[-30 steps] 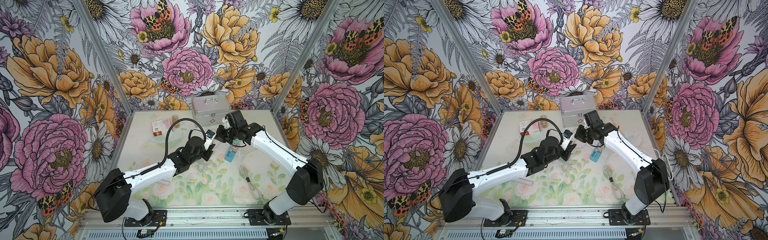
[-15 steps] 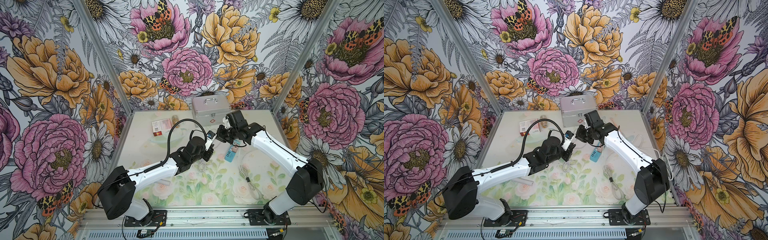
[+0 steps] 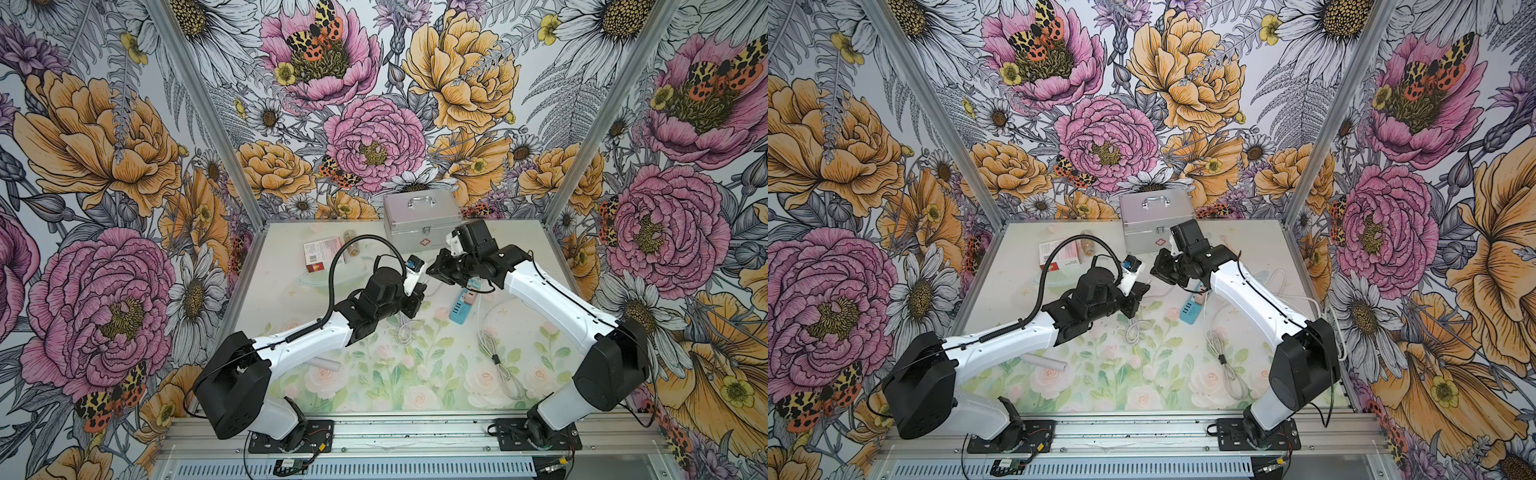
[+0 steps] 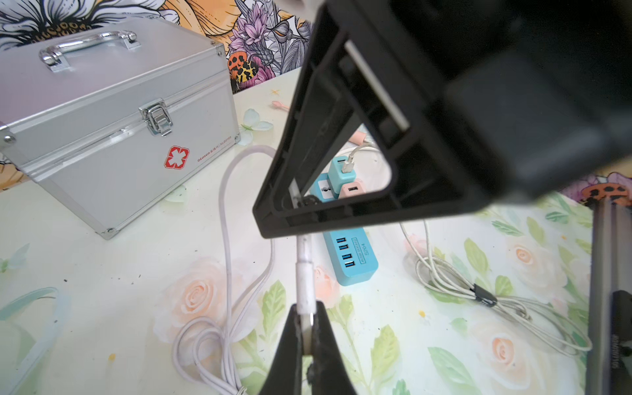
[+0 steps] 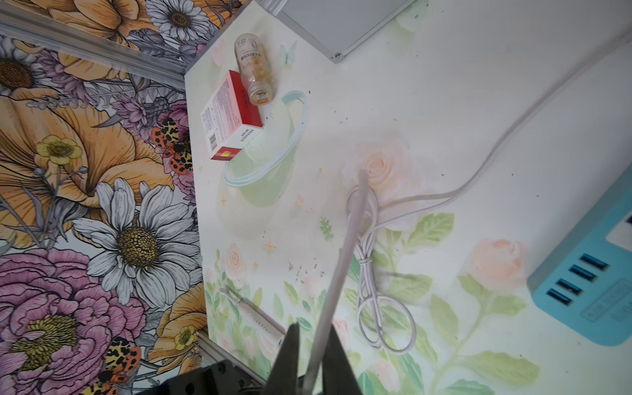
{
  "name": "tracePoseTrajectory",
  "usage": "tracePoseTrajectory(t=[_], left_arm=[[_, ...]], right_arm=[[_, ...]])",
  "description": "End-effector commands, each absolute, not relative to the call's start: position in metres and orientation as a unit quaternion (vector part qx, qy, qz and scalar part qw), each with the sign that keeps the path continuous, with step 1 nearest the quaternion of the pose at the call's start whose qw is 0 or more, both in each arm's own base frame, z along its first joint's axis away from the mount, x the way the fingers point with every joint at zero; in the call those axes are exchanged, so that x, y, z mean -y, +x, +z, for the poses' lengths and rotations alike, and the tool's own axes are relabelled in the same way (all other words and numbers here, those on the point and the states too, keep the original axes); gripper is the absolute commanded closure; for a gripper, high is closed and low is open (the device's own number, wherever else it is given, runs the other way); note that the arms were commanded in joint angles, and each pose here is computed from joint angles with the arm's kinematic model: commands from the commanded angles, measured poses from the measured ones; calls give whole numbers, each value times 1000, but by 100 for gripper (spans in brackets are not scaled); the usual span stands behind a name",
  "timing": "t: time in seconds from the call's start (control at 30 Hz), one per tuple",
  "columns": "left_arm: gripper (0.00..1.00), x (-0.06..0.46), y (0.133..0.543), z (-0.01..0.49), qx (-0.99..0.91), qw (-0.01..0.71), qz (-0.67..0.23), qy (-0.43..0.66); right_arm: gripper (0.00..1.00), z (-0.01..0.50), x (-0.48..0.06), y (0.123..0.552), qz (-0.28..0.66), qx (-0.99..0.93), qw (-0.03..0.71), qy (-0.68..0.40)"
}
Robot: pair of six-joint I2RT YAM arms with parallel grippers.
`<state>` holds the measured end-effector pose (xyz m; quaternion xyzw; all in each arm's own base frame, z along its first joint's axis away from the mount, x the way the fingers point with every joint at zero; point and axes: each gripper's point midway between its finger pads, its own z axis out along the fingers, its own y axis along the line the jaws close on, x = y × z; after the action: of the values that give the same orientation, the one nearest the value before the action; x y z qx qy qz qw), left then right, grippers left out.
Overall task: Charge the electric toothbrush
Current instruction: Pick up the charging cable from the center of the board.
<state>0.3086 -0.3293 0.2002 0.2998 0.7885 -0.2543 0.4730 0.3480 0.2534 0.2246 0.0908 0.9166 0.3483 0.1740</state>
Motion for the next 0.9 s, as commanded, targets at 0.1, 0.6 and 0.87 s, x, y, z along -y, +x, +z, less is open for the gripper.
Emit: tracePoseTrajectory(t=[0.1, 0.6, 0.87], left_arm=[[100, 331, 308, 238, -756, 500, -335, 257], [100, 336, 302, 244, -744, 502, -352, 265], [100, 339, 305, 243, -743, 505, -344, 272]], right_arm=[[59, 280, -252, 337, 440, -871, 215, 35], [76, 259, -258, 338, 495, -848, 182, 48], [92, 253, -260, 333, 500, -848, 170, 48]])
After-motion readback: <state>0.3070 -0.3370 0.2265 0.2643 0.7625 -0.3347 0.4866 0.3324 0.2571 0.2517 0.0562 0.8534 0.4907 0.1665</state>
